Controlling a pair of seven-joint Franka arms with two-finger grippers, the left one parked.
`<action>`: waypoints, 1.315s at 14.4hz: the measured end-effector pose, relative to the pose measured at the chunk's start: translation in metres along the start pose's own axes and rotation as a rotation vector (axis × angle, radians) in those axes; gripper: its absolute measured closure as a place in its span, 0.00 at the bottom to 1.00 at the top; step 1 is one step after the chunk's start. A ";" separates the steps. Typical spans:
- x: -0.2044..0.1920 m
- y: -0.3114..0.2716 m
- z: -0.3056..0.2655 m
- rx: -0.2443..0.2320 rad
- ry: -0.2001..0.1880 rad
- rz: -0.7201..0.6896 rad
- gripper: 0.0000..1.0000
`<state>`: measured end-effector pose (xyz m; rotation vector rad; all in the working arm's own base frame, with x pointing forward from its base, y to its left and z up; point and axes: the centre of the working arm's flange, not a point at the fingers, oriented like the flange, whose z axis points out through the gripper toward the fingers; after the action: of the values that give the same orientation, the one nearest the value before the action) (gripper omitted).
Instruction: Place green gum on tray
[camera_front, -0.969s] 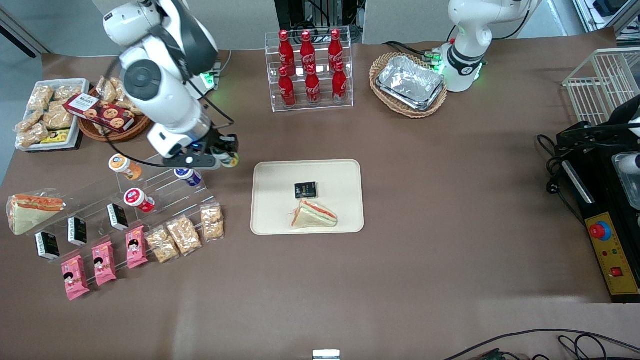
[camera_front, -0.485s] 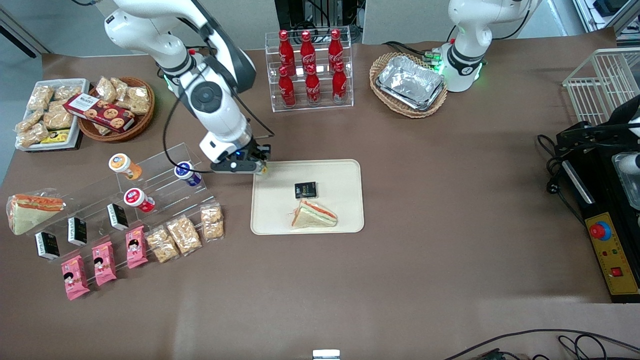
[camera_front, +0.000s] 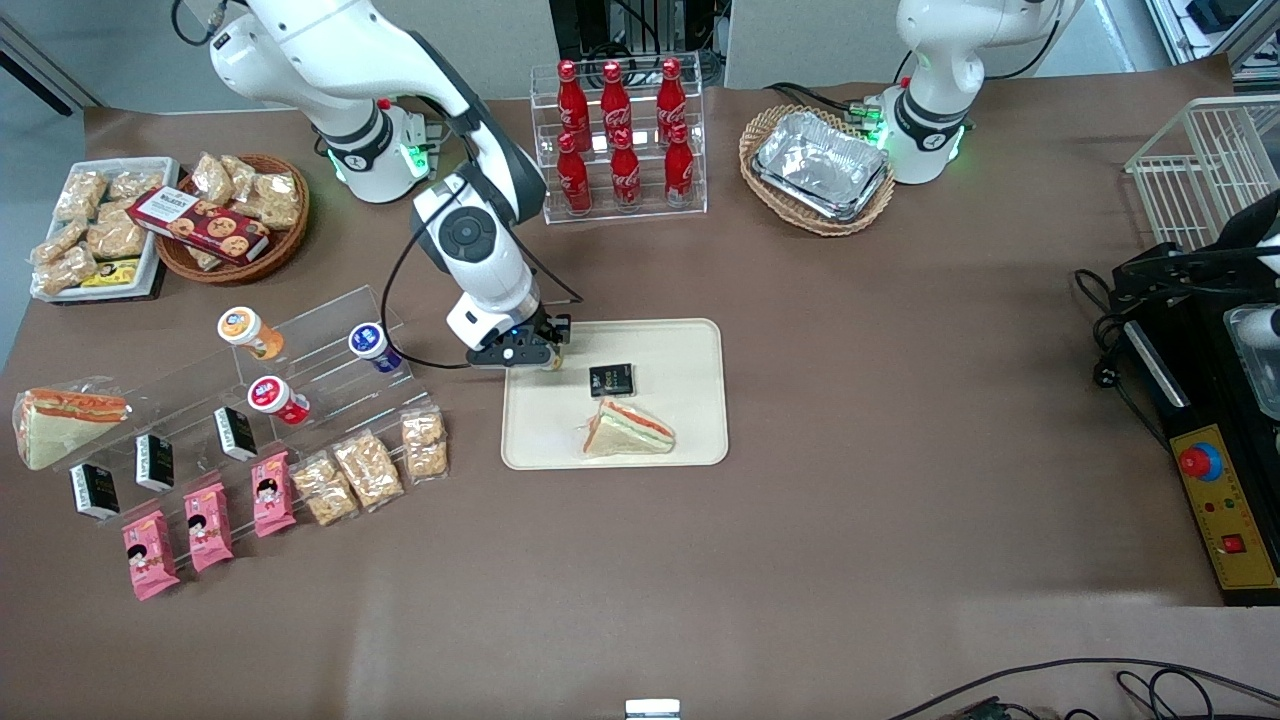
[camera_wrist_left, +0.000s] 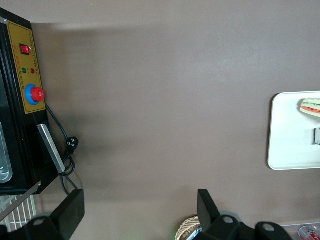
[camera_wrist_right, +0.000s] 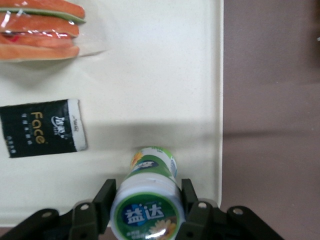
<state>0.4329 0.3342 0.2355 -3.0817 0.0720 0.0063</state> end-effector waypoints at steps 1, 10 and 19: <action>0.001 0.000 0.001 0.001 0.002 0.000 0.41; 0.024 0.013 -0.020 0.016 0.025 0.036 0.01; 0.084 0.144 -0.178 0.008 -0.059 0.000 0.01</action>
<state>0.5107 0.1760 0.4042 -3.0709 0.0683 0.0961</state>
